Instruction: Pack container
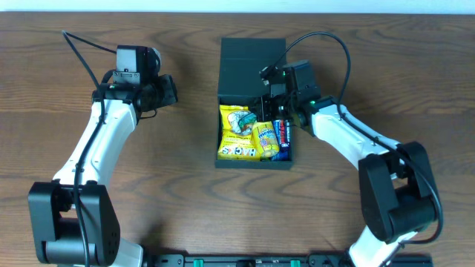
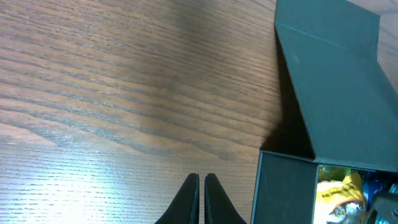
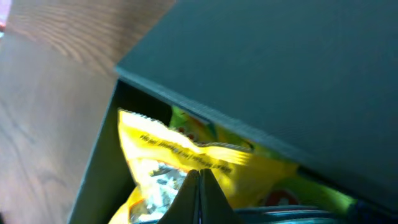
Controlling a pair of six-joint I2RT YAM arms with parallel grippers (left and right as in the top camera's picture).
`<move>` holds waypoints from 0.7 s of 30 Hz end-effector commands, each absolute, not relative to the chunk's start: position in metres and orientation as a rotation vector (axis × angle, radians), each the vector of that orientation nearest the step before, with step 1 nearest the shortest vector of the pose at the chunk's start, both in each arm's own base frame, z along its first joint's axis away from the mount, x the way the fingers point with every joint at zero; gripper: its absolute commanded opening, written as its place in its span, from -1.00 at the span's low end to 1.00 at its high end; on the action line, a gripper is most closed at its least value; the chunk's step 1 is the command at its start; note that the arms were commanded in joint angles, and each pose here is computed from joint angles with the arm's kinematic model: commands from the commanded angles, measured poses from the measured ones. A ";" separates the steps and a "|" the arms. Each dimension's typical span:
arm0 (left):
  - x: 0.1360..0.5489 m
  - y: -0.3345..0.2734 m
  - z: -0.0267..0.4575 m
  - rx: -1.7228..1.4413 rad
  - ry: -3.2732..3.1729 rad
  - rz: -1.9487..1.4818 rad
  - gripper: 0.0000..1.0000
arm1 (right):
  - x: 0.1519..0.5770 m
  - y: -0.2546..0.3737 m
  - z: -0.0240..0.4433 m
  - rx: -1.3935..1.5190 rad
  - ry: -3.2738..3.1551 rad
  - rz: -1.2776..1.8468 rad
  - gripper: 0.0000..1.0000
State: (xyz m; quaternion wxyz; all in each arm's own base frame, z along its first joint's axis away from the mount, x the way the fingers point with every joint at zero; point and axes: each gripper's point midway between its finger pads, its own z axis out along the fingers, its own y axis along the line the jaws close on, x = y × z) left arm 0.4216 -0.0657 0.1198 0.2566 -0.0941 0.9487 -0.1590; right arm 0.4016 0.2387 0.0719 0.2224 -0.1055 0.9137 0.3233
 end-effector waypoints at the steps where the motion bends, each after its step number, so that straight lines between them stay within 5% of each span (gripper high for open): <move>1: 0.423 -0.066 0.121 -0.265 2.574 -0.441 -0.88 | 0.408 0.236 0.068 -0.252 2.531 0.842 -0.97; 9: 0.418 -0.065 0.118 -0.255 2.595 -0.434 -0.88 | 0.405 0.247 0.113 -0.346 2.425 0.920 -0.98; 15: 0.414 -0.065 0.115 -0.237 2.617 -0.422 -0.88 | 0.358 0.228 0.165 -0.625 2.372 0.807 -0.97; 21: 0.414 -0.065 0.115 -0.237 2.617 -0.422 -0.88 | 0.323 0.224 0.139 -0.620 2.566 0.827 -0.98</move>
